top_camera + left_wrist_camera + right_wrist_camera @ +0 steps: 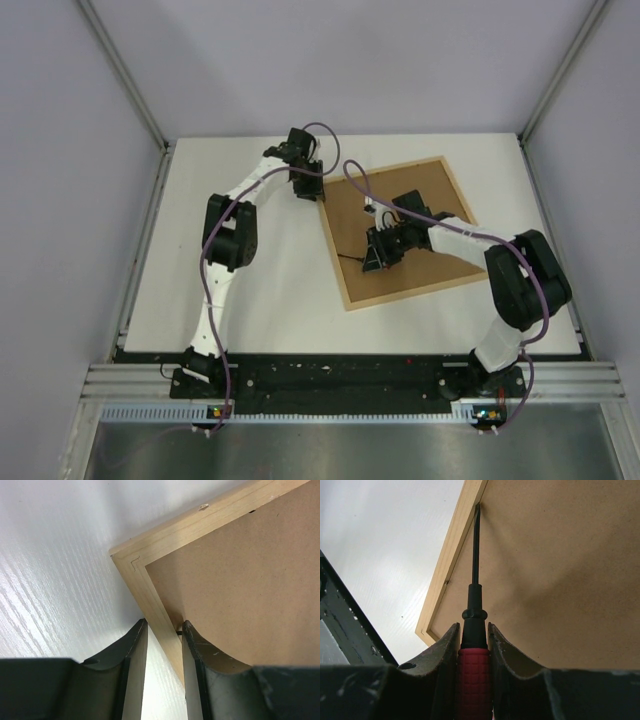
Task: Take the photo out of the frame
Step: Adjust the photo frame at the center of the board.
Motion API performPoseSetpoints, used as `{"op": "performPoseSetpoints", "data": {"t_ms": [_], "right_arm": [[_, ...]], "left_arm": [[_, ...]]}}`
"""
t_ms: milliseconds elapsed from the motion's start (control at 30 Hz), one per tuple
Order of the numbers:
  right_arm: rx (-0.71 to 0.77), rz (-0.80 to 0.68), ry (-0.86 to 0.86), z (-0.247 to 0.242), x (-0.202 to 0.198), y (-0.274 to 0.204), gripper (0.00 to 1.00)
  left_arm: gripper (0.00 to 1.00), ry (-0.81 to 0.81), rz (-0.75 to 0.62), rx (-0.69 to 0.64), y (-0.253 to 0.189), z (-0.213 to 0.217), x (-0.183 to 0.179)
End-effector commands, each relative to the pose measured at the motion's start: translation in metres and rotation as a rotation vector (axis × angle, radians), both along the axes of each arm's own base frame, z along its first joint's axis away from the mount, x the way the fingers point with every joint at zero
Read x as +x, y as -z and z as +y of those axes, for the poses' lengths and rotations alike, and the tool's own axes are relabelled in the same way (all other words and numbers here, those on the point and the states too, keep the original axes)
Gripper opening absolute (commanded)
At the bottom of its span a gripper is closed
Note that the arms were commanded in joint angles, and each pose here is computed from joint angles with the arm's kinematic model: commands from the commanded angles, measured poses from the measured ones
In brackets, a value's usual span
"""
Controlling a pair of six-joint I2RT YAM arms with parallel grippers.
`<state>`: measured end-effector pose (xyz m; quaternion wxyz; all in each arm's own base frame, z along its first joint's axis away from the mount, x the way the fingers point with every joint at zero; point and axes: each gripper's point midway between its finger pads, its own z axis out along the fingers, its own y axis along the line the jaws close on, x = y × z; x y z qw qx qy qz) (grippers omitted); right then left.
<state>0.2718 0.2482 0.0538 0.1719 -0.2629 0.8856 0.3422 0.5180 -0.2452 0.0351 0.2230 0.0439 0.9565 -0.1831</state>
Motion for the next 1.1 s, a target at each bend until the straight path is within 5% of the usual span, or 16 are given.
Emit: {"op": "performPoseSetpoints", "data": {"t_ms": [0,300,867,900,1000,1067], "right_arm": [[0.071,-0.027,-0.047,0.022,0.005,-0.018,0.00],[0.065,-0.024,-0.048,0.021,0.004,-0.014,0.00],[0.100,0.057,-0.008,0.014,0.009,-0.002,0.00],[0.100,0.056,-0.006,0.014,0.009,-0.002,0.00],[0.097,0.046,-0.005,0.014,0.011,-0.004,0.00],[0.095,0.042,-0.006,0.014,0.011,-0.003,0.00]], "left_arm": [[0.32,0.032,0.077,0.033,0.032,-0.005,-0.019],[0.00,0.037,0.067,0.015,0.026,-0.010,-0.019],[0.00,0.063,0.068,-0.316,-0.009,-0.032,-0.012],[0.02,0.063,0.065,-0.312,-0.009,-0.032,-0.011],[0.35,0.058,0.050,-0.273,-0.010,-0.029,-0.009],[0.42,0.067,0.023,-0.223,-0.015,-0.028,-0.007]]}}
